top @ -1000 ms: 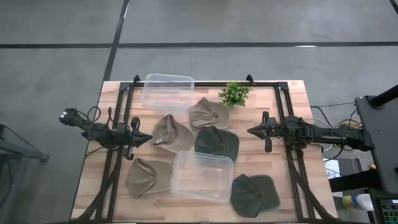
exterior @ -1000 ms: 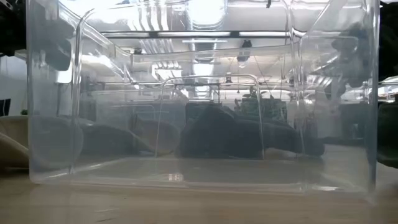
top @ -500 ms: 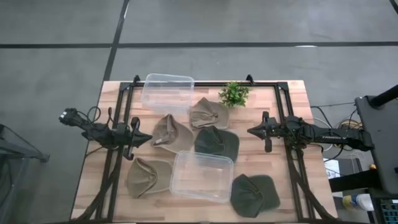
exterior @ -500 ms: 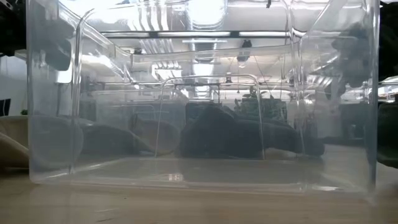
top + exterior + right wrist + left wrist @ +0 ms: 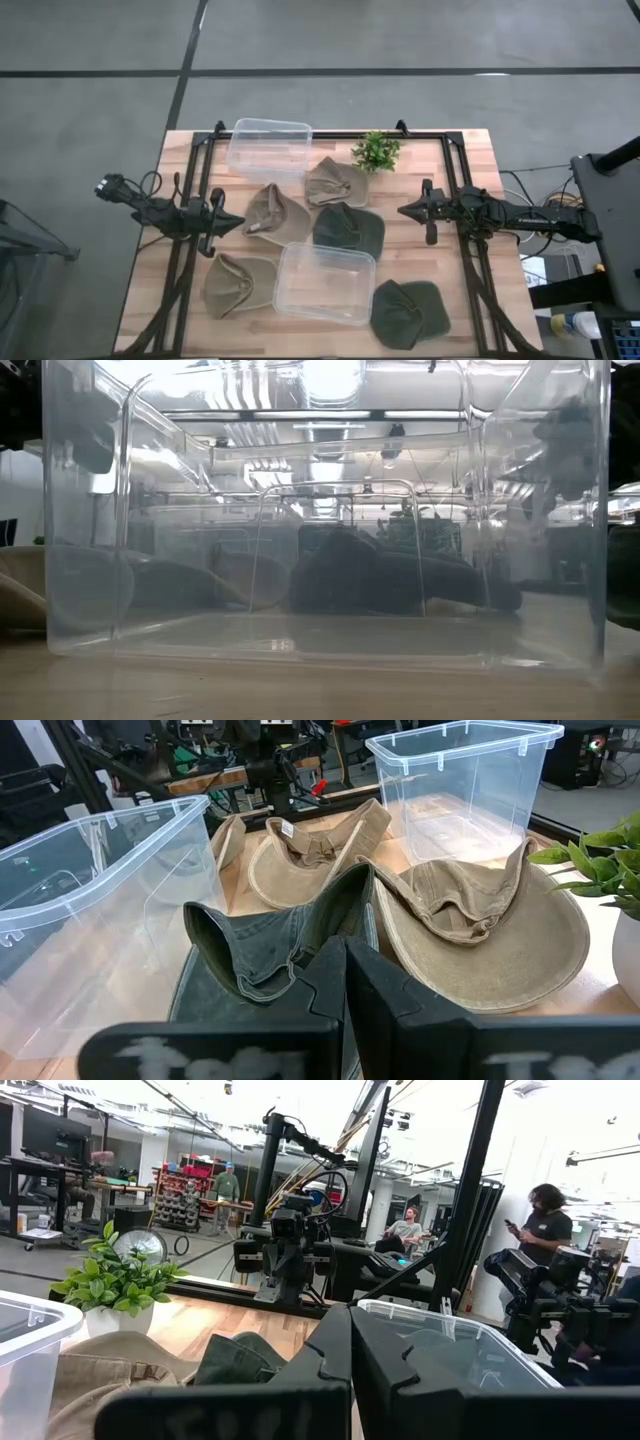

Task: Pick & Place hat

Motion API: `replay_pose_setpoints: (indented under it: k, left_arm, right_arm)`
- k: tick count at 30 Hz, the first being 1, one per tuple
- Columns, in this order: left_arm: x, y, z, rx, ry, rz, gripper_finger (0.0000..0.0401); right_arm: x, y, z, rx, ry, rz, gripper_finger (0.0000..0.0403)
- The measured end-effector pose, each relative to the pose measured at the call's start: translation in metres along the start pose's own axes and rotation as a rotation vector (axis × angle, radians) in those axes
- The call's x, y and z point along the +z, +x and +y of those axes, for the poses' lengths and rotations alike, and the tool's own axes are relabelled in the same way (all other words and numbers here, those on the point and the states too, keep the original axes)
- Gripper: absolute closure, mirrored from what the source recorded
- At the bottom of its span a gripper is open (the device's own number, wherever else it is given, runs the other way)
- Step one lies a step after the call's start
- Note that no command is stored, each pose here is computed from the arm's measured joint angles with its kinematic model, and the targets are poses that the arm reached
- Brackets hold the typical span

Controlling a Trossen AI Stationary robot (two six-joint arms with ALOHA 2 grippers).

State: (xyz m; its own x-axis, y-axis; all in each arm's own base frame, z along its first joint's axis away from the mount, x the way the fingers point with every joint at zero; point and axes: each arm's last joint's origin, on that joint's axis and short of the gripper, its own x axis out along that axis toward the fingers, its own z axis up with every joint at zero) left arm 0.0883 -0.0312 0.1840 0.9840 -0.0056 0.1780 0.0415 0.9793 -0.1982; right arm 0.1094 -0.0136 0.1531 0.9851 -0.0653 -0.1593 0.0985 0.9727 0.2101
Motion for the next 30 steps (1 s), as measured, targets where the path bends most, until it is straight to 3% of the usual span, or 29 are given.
replay_pose_setpoints:
  k: [15,21,30]
  left_arm:
    - [0.000,0.000,0.000,0.000,0.000,0.000,0.0401]
    - [0.000,0.000,0.000,0.000,0.000,0.000,0.0401]
    - [0.000,0.000,0.000,0.000,0.000,0.000,0.0401]
  right_arm:
    - [0.004,0.000,0.001,0.008,0.000,-0.042,0.0394]
    - [0.011,-0.001,0.002,0.029,0.133,-0.105,0.0394]
    - [0.014,0.000,0.002,0.014,0.241,-0.142,0.0393]
